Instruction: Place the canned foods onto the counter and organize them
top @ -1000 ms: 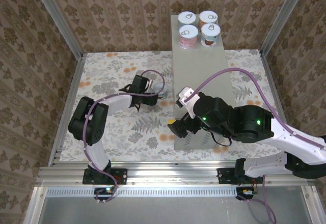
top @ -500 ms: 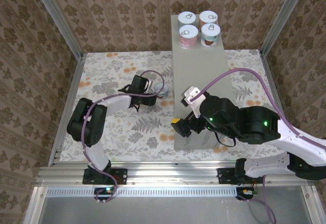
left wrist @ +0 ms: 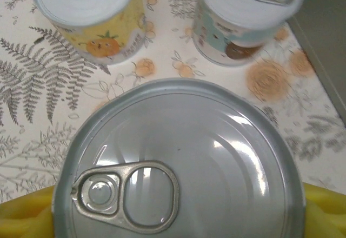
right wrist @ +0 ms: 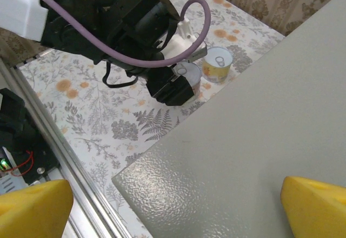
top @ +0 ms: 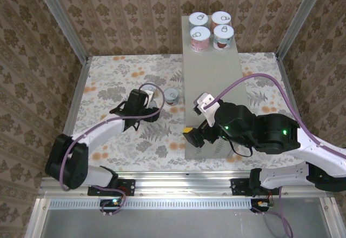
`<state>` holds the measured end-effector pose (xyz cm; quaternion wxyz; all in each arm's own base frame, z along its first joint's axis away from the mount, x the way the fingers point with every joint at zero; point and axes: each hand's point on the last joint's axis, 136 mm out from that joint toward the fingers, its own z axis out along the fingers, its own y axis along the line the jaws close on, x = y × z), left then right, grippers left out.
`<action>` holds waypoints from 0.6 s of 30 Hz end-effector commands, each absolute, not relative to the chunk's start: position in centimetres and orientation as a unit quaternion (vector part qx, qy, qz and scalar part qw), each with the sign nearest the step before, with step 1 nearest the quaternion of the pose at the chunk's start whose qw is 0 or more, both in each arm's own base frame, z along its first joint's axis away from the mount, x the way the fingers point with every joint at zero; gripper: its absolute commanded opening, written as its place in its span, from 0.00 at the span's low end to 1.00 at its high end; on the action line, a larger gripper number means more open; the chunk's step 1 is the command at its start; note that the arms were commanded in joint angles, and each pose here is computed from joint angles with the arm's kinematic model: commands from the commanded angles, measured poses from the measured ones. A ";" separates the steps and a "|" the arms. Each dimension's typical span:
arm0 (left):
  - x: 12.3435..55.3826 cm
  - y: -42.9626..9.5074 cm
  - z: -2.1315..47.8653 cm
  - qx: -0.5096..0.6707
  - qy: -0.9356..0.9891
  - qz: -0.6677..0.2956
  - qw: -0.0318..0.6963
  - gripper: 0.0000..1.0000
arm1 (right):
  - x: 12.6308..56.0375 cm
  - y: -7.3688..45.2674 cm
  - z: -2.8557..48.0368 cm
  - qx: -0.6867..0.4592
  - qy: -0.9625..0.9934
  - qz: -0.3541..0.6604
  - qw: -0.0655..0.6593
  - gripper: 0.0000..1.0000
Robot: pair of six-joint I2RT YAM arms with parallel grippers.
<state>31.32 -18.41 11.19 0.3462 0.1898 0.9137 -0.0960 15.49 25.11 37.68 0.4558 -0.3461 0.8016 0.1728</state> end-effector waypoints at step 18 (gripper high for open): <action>19.8 -20.2 31.6 0.252 0.834 -0.213 0.442 0.62 | 9.3 23.1 40.5 -0.409 0.740 0.287 0.449 1.00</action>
